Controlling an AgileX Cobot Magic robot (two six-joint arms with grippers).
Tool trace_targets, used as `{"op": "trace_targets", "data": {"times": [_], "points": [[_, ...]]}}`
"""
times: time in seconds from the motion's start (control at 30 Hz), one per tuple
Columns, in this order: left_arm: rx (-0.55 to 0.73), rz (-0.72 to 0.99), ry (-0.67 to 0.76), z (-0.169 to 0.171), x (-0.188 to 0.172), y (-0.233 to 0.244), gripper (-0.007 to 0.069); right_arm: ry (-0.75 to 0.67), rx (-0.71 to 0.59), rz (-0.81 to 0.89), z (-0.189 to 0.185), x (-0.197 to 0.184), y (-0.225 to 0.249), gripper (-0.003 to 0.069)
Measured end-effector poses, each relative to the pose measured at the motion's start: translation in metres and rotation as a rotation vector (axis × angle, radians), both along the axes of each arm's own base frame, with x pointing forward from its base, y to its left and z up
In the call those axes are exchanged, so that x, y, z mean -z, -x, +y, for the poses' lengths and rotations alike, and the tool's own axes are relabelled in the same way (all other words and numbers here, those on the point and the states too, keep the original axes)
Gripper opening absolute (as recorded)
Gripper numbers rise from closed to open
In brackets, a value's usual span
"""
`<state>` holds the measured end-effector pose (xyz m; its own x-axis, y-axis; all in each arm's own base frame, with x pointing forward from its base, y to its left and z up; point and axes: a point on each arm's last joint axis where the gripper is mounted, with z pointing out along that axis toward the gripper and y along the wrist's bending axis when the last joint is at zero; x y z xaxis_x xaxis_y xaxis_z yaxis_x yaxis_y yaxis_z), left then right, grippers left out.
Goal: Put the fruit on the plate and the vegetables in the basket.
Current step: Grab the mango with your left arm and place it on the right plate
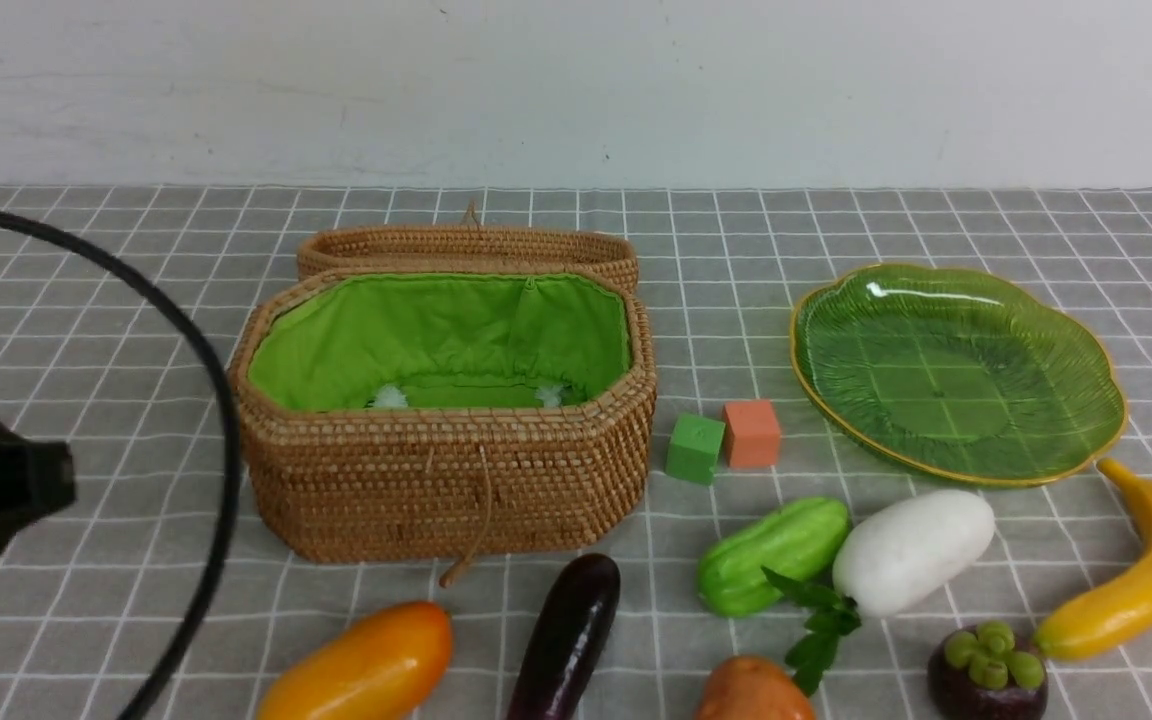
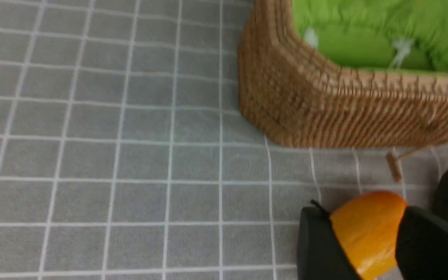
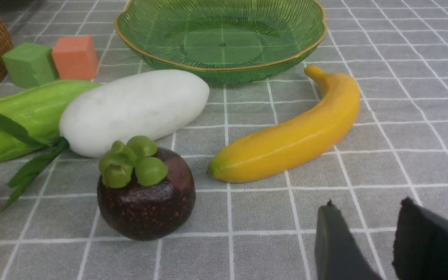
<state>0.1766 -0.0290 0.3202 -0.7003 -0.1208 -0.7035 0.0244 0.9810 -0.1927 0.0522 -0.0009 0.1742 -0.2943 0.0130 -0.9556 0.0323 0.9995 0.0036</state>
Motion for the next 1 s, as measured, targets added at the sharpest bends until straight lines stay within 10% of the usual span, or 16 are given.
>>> {"op": "trace_targets", "data": {"times": [0.37, 0.77, 1.0], "points": [[0.426, 0.221, -0.296, -0.075, 0.052, -0.049, 0.0663, 0.0, 0.0, 0.0, 0.0, 0.0, 0.0, 0.0242], [0.576, 0.446, -0.421, -0.112, 0.151, -0.084, 0.0524, 0.0, 0.0, 0.0, 0.0, 0.0, 0.0, 0.0242], [0.57, 0.488, -0.428, -0.113, 0.142, -0.085, 0.0503, 0.0, 0.0, 0.0, 0.0, 0.0, 0.0, 0.0242]]}}
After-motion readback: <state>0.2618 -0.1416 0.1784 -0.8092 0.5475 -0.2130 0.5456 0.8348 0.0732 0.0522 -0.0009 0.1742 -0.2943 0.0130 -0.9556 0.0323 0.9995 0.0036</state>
